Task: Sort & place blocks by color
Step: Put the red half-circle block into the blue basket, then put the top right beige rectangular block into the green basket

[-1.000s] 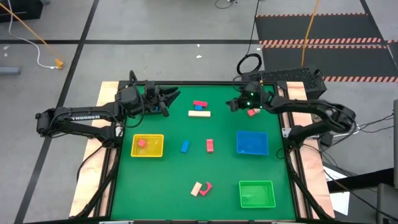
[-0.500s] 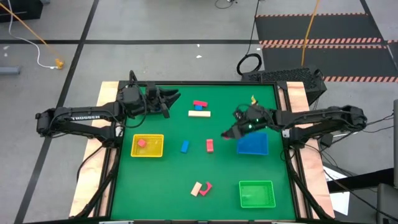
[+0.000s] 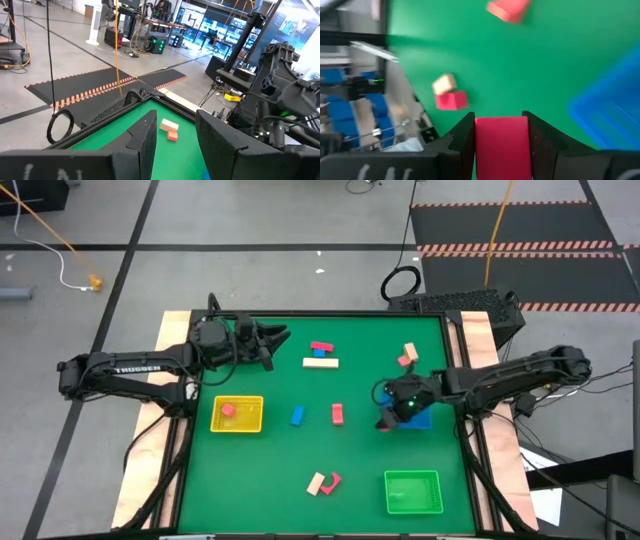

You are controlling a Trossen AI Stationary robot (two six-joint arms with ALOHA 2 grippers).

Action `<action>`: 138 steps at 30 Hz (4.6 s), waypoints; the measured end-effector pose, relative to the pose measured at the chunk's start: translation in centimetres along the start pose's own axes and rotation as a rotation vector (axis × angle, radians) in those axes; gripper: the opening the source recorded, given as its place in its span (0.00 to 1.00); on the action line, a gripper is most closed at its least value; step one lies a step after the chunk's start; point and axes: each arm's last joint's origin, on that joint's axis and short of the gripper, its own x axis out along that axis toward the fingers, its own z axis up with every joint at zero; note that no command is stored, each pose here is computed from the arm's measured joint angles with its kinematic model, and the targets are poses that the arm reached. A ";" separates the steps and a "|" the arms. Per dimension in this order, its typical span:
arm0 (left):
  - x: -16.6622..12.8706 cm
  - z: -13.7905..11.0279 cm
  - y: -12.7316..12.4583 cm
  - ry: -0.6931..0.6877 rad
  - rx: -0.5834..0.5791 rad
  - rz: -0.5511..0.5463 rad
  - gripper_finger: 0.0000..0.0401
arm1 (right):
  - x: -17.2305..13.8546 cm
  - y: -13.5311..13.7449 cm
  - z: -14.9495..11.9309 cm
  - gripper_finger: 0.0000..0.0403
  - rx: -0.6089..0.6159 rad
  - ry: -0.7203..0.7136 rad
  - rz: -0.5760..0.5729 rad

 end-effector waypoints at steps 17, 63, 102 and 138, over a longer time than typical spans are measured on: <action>0.0 0.0 0.0 0.003 -0.009 0.001 0.34 | -1.8 -4.2 -0.9 0.28 0.124 -0.204 -0.512; 0.0 -0.2 0.5 0.027 -0.015 0.031 0.34 | -6.4 -8.3 8.4 0.59 0.068 -0.688 -0.754; 0.0 -0.4 0.5 0.043 -0.012 0.037 0.34 | -5.3 -12.4 12.6 0.28 0.193 -0.605 -0.731; -0.1 -1.7 1.0 0.184 -0.018 0.085 0.34 | -2.2 4.7 -2.8 0.28 -0.007 -0.197 0.402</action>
